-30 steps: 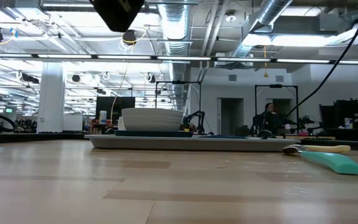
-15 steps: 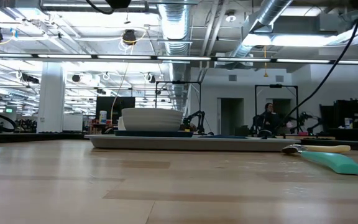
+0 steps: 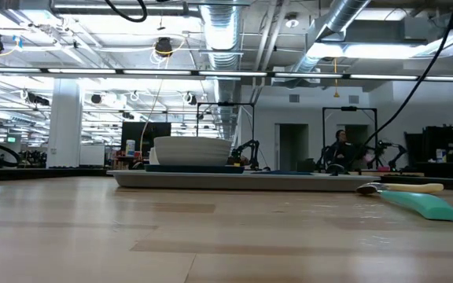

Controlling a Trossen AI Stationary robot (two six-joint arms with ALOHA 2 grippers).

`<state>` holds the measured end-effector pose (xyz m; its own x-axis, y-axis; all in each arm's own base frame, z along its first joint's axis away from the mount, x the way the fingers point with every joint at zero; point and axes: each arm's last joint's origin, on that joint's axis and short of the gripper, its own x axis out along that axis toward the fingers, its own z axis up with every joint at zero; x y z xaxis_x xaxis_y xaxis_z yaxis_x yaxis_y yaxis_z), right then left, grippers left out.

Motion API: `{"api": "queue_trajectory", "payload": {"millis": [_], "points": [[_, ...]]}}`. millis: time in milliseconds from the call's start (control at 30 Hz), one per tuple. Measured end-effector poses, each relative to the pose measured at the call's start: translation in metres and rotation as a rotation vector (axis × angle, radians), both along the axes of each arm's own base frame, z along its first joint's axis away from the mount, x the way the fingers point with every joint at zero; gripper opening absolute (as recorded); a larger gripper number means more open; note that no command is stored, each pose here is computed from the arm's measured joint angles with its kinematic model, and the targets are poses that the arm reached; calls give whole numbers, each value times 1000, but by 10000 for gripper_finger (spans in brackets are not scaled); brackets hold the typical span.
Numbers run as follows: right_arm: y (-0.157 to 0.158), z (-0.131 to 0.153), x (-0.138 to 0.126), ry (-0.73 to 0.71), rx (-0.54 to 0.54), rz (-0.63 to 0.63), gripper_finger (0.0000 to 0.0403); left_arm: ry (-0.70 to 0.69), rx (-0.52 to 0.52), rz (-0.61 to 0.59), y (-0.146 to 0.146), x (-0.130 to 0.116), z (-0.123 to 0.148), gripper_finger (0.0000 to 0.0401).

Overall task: Set up tray
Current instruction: Put the orange fork on the blue napkin on the gray tray

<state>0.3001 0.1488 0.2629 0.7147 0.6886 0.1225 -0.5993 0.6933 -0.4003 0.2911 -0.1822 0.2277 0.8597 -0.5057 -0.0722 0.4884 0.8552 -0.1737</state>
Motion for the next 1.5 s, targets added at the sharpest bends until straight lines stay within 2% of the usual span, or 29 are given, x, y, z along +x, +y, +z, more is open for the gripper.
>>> {"api": "queue_trajectory", "payload": {"millis": [100,267,400,600,833,1333,1500], "points": [[4,6,0,-26,1,-8,37,-3,-2,-2,0,0,0,68],[7,10,1,-47,-8,-108,104,-6,-3,-6,0,0,1,68],[6,15,3,-63,-1,-130,148,-5,-3,-6,0,0,1,68],[10,26,5,-108,-7,-125,175,-4,-3,-6,0,0,0,68],[12,34,6,-129,0,-95,156,-3,-2,-5,0,0,0,68],[13,37,5,-142,-3,-40,70,-3,-1,8,1,1,0,69],[14,37,5,-143,-5,-25,61,-3,-1,13,2,1,0,69]]}}
